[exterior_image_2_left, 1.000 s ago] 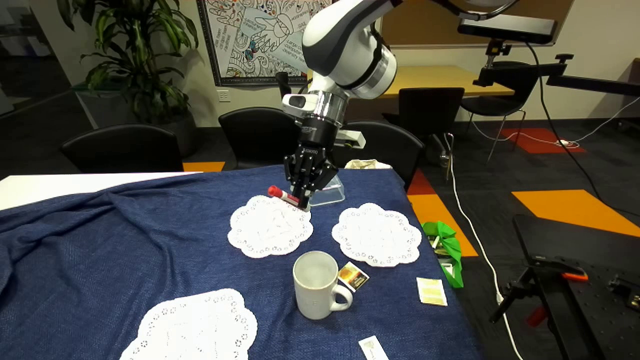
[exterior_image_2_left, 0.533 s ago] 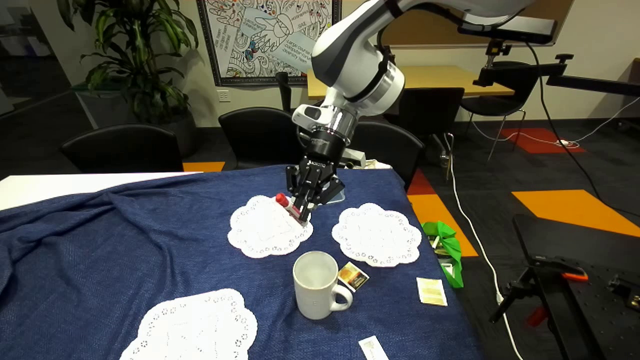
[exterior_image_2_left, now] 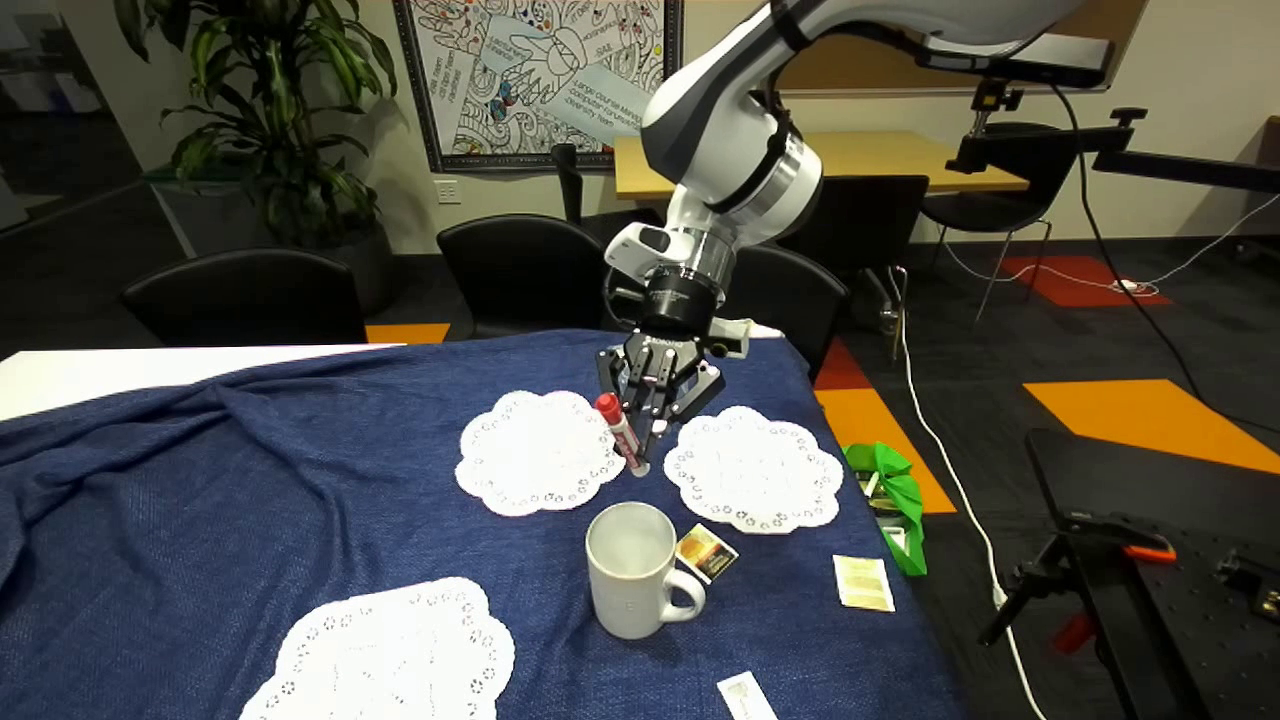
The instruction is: Pick up the marker and put it in the mug.
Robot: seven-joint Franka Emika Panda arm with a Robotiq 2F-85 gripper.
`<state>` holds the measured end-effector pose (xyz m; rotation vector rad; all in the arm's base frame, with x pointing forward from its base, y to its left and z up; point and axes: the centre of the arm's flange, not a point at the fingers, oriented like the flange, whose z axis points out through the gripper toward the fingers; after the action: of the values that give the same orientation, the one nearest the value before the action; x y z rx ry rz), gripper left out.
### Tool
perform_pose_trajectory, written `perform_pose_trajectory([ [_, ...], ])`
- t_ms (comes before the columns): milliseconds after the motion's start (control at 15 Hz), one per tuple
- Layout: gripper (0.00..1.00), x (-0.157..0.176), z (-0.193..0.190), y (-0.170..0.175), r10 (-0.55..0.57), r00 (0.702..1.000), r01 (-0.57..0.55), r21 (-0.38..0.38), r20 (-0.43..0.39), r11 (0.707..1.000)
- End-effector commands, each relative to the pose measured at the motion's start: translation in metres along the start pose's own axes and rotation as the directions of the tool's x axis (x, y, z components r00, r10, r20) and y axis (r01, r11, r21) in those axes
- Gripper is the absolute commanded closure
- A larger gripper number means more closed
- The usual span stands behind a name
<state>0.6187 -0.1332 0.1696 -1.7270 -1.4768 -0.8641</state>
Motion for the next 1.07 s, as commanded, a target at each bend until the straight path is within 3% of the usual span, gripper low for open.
perform_pose_trajectory([
  [0, 0.95, -0.002, 0.002, -0.013, -0.016, 0.999, 0.017, 0.037, -0.034, 0.999],
  [600, 0.95, -0.037, 0.046, -0.013, -0.117, 0.991, 0.119, 0.037, -0.059, 0.992],
  [1000, 0.95, -0.052, 0.055, -0.018, -0.185, 0.980, 0.186, 0.013, -0.071, 0.982],
])
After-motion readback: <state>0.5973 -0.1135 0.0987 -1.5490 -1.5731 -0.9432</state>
